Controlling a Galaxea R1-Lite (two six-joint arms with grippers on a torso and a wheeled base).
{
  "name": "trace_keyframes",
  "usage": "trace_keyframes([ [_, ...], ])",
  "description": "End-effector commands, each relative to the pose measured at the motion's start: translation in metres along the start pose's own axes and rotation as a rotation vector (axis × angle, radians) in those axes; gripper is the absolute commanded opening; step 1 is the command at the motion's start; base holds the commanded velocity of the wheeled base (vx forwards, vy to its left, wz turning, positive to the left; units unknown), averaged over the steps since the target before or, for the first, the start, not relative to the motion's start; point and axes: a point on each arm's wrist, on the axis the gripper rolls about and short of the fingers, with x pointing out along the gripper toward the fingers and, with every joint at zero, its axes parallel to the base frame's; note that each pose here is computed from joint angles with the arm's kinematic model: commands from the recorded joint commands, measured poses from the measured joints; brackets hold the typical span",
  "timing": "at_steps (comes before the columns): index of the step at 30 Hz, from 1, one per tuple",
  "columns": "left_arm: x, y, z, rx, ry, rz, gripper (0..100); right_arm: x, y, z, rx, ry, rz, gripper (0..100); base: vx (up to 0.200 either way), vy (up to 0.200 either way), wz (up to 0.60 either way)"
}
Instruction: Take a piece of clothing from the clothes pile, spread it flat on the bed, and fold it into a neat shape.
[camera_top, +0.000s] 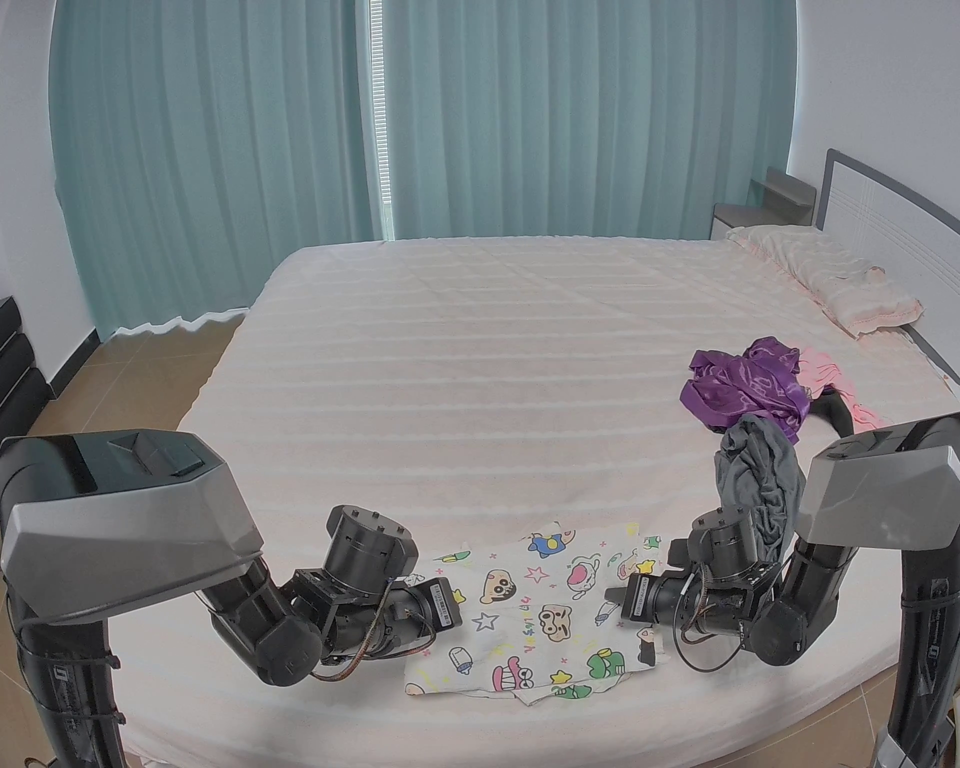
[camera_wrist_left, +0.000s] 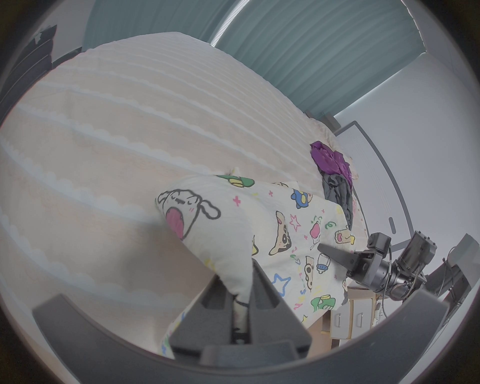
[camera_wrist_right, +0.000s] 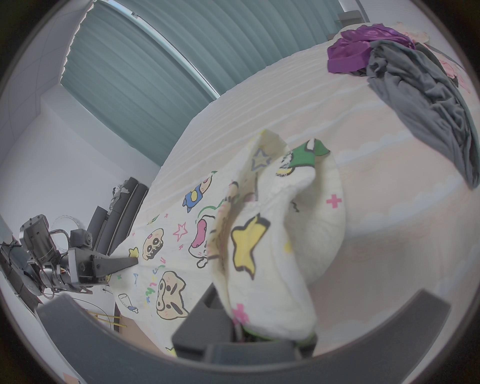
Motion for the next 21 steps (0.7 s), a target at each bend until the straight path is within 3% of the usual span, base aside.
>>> trace_keyframes([
  [1, -0.0017, -0.0017, -0.0005, 0.003, 0.0, -0.005, 0, -0.0021, 0.0011, 0.0022, 0.0, -0.008, 0.004, 0, 0.0, -0.2, 0.0],
  [21, -0.0005, -0.0013, -0.0008, 0.003, 0.001, -0.004, 0, -0.0013, -0.0004, 0.0012, 0.002, -0.003, -0.004, 0, 0.0, -0.2, 0.0],
])
